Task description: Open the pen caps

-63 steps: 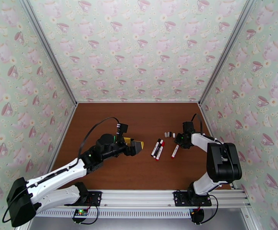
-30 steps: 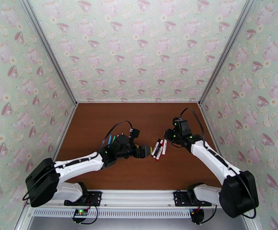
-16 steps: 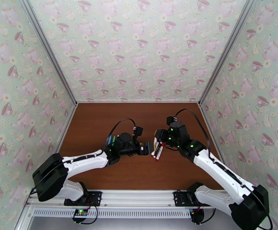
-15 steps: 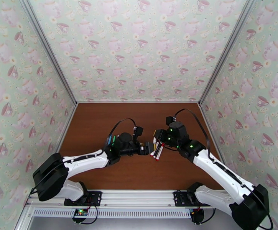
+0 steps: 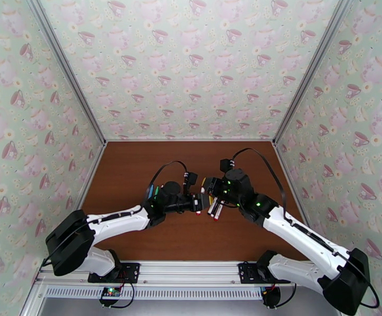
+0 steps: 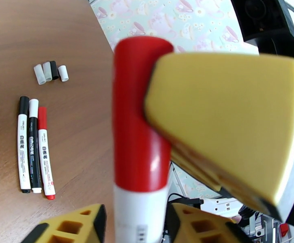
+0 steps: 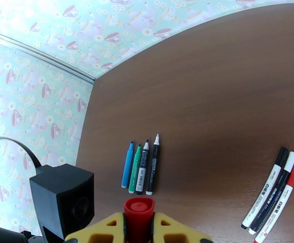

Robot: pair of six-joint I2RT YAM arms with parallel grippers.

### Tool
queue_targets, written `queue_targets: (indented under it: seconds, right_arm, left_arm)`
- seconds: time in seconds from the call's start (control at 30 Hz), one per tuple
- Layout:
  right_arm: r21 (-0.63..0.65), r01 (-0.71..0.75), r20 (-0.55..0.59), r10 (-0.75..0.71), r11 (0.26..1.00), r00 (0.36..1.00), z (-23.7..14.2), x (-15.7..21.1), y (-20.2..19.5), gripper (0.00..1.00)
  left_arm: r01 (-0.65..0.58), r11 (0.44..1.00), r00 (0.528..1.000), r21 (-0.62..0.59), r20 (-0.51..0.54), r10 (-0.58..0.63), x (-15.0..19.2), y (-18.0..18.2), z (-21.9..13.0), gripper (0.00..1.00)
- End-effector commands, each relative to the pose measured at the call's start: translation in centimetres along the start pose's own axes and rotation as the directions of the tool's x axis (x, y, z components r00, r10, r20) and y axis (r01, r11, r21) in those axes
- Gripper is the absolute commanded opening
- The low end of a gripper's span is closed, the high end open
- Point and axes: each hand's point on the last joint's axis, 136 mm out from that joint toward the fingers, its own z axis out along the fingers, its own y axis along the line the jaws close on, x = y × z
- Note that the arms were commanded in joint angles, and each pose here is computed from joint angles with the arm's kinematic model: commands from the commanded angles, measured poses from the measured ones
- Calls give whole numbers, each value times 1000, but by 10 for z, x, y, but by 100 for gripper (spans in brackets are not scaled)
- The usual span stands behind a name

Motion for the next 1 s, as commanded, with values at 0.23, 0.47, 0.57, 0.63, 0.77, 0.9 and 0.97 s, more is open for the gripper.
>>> queue_targets:
  seconds: [0.23, 0.47, 0.57, 0.63, 0.77, 0.9, 0.97]
  right_arm:
    - [14, 1, 28, -1, 1000, 1000, 0, -9, 5, 18]
    - [-1, 12, 1, -12, 1000, 1000, 4, -4, 7, 18]
    - [-14, 11, -6, -11, 1000, 1000, 5, -3, 10, 19]
    - [-16, 11, -13, -11, 1000, 1000, 5, -2, 10, 20]
    - [-28, 15, -27, -16, 999, 1000, 5, -1, 14, 27]
    - [-52, 36, -59, -39, 998, 997, 3, 0, 23, 35]
    - [-72, 46, -73, -51, 996, 996, 3, 1, 28, 39]
  left_arm:
    - [-60, 997, 998, -42, 21, 60, -6, -2, -9, 24]
    - [-72, 997, 997, -38, 0, 72, -2, -4, -8, 17]
    - [-75, 996, 997, -40, -2, 75, -1, -3, -8, 13]
    - [-82, 996, 997, -42, -1, 82, -1, -2, -8, 10]
    - [-123, 992, 992, -37, -23, 122, 4, -3, -9, 7]
    - [-168, 986, 984, -13, -54, 167, 15, -3, -12, 6]
    - [-172, 985, 983, 7, -70, 172, 21, -4, -13, 6]
